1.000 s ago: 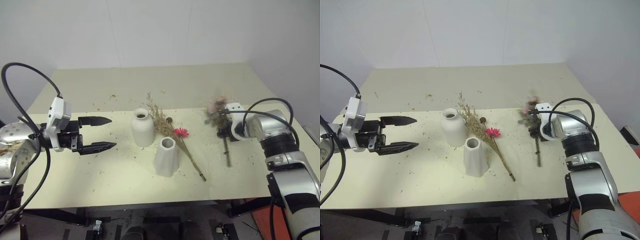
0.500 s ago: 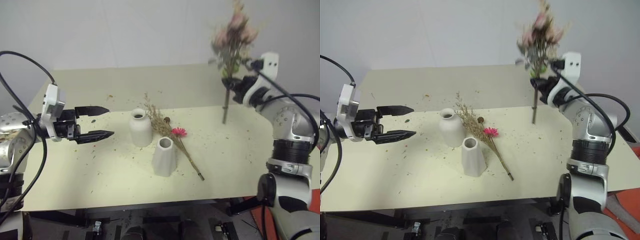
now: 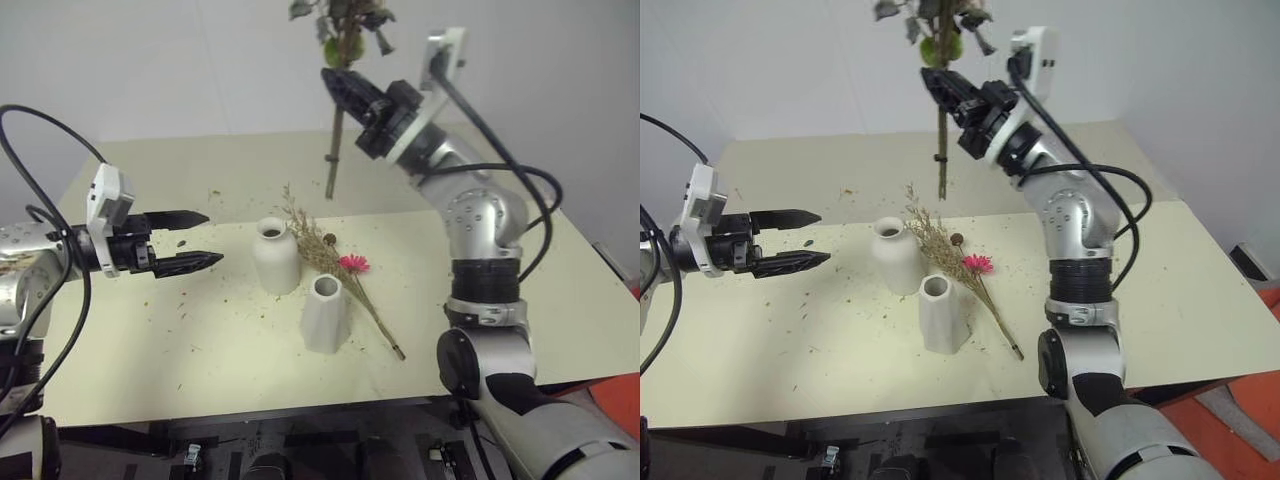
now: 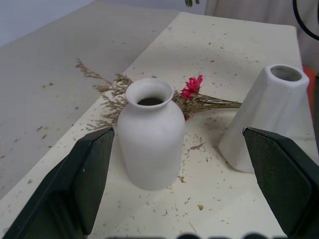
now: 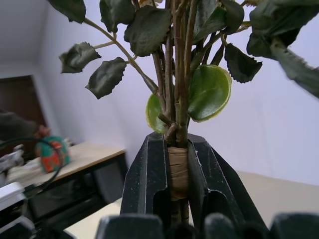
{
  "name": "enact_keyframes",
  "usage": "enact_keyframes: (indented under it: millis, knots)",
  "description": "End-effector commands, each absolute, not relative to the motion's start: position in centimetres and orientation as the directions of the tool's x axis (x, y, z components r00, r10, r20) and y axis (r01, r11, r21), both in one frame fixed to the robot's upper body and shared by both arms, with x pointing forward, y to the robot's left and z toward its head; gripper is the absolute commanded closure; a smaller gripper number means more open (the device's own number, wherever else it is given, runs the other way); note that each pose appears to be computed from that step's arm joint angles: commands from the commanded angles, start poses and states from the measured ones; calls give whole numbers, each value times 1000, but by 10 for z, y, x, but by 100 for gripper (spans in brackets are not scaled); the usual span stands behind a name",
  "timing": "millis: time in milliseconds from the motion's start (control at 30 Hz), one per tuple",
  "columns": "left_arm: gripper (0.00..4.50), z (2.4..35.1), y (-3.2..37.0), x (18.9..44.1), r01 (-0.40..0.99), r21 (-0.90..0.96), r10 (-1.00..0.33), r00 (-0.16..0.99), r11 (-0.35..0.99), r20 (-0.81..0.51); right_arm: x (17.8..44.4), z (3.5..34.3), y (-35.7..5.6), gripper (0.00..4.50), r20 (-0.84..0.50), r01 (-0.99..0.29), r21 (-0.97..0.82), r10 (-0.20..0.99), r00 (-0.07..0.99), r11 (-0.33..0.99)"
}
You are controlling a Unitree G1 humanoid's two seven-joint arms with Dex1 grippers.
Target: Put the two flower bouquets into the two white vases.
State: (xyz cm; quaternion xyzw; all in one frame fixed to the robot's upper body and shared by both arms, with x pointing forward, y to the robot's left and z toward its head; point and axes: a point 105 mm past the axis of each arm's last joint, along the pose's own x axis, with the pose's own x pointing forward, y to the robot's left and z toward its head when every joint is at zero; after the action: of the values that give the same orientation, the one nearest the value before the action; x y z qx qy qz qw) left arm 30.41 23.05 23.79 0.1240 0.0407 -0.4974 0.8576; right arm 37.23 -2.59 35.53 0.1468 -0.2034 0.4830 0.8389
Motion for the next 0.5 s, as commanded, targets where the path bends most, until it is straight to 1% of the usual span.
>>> enact_keyframes:
  millis: [33, 233, 500]
  knots:
    - [0, 253, 234, 293, 843, 233, -833, 526, 484, -173, 360, 372, -8, 427, 532, -897, -21, 764, 364, 442]
    - [0, 255, 242, 284, 820, 246, -810, 561, 516, -172, 359, 356, 17, 427, 520, -919, -34, 792, 318, 392]
    - [0, 256, 240, 279, 819, 241, -808, 564, 521, -171, 366, 348, 37, 427, 535, -927, -5, 784, 314, 375]
